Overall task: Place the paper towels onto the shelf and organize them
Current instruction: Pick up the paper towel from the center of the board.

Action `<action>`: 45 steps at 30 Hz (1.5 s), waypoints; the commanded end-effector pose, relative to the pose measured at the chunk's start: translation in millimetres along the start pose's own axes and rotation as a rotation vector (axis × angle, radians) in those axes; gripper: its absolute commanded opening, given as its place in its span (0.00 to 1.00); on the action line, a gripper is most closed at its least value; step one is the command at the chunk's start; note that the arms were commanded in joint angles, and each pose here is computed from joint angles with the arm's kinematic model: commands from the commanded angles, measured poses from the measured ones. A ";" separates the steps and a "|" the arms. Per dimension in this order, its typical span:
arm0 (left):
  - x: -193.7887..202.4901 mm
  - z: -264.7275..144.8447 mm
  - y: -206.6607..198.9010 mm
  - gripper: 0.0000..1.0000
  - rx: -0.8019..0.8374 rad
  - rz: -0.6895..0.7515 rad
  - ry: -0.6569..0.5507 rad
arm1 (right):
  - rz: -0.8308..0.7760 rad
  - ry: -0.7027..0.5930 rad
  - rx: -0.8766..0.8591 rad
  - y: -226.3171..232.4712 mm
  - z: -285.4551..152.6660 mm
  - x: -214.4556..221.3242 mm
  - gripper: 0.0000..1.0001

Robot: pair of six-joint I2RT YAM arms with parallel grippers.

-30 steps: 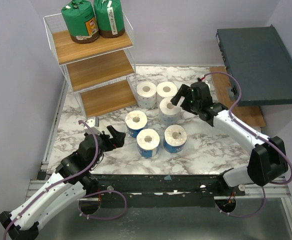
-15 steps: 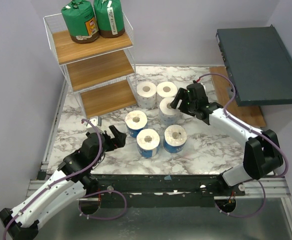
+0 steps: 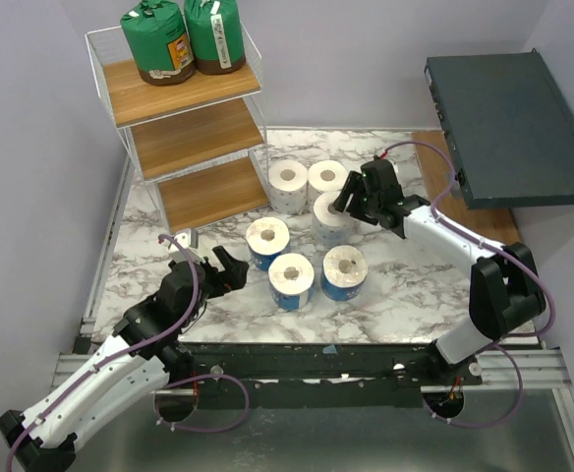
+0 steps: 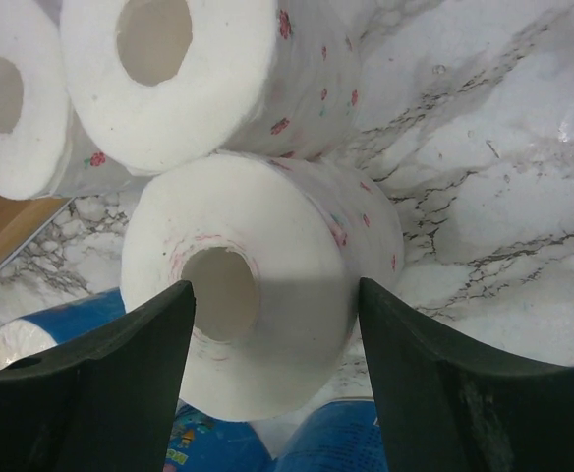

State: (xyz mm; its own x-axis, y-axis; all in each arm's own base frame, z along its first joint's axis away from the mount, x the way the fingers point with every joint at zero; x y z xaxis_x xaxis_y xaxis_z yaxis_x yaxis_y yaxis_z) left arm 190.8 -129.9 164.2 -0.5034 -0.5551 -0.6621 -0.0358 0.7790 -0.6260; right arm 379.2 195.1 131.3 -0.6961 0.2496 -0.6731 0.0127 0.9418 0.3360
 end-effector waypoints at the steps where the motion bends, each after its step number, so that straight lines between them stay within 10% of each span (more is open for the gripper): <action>1: -1.4 -4.9 -4.8 0.94 0.019 -0.014 0.007 | -0.022 0.007 0.030 -2.4 5.5 -2.4 0.70; 45: -1.4 -0.3 -9.7 0.94 0.023 0.001 0.014 | -0.084 0.031 0.083 -8.1 5.9 -6.9 0.66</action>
State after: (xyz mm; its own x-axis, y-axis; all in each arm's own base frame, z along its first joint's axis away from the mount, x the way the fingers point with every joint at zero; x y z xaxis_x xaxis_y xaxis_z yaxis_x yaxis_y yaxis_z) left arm 192.7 -131.9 157.6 -0.5195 -0.5374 -0.6644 -0.0464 0.7941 -0.6060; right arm 385.2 191.2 120.9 -0.7296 0.1762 -0.6608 0.0054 0.9677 0.2521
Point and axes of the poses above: each gripper's point midway between its finger pads, its own z axis out along the fingers, its own y axis along the line the jaws close on, x = y × z, the point moved 1 cm from there along -z, back along the fingers, and after that the axes turned 8 degrees about -z, right-handed, at the moved point
